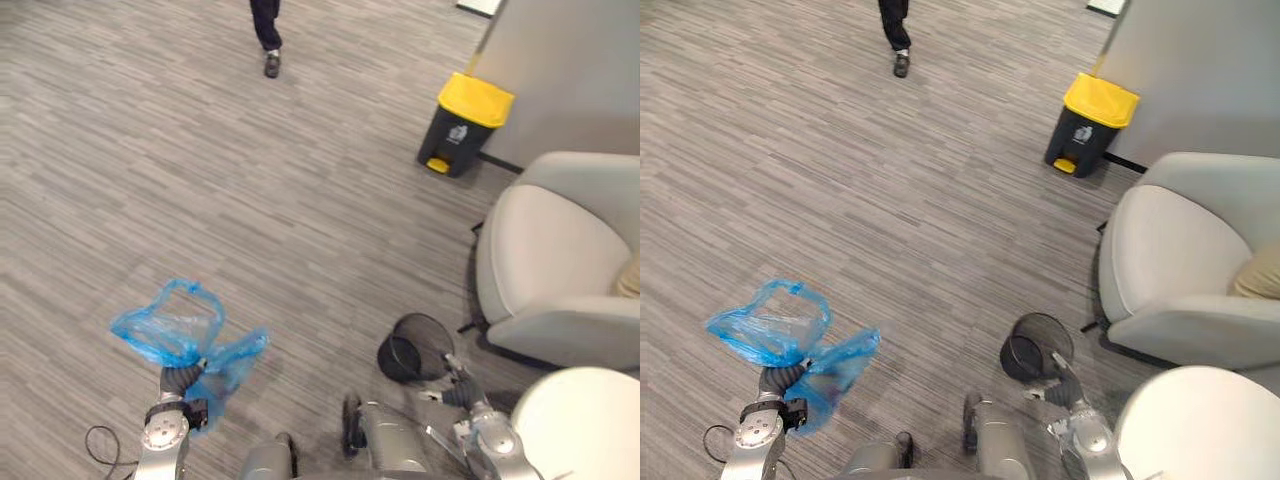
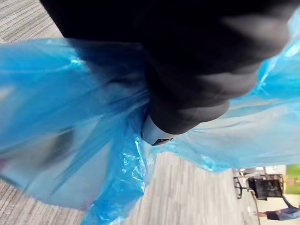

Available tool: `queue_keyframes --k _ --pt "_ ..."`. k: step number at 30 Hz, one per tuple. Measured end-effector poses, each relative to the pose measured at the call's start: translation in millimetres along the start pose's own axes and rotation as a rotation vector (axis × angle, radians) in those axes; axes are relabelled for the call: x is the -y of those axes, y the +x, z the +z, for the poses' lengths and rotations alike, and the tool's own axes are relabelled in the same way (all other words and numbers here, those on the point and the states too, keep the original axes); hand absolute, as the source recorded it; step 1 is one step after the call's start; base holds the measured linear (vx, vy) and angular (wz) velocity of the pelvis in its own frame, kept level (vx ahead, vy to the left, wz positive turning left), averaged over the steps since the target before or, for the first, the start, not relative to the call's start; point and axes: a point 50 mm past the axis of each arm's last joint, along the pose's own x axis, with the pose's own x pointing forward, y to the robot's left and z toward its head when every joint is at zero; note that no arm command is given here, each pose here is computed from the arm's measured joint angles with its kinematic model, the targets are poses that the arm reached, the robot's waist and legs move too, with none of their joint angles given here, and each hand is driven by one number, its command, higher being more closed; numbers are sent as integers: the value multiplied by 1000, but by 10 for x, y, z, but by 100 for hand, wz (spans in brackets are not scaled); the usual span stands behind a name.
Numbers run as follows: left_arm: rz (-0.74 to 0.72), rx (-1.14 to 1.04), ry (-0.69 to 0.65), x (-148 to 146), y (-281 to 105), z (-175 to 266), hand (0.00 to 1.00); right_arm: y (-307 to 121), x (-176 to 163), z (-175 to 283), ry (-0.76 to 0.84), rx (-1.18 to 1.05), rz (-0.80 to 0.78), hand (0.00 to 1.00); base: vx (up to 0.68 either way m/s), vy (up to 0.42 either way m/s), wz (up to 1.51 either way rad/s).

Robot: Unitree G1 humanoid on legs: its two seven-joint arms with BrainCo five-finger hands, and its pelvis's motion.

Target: Gather rubbish on tea table into small bin, then transfer packed bag to large trash can.

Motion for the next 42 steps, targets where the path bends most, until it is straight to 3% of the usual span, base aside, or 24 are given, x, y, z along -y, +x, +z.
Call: queue_keyframes --k 11,16,23,28,33,42 --pt "-64 14 -85 255 -139 -1 100 73 -194 335 84 114 -18 0 555 -117 -22" --pt "-99 19 -93 376 -166 10 100 93 -127 355 94 118 -53 0 561 238 -101" --pt "-156 52 -75 507 -122 112 100 67 -359 289 135 67 -4 0 564 293 -94" --pt "-146 101 -27 397 3 248 100 122 -421 309 111 56 21 0 456 120 -35" --pt "-129 19 -3 350 -8 55 100 111 -418 87 66 -50 36 0 641 -62 26" --pt "-127 -36 -71 470 -144 -93 100 244 -336 581 87 129 4 0 625 26 -98"
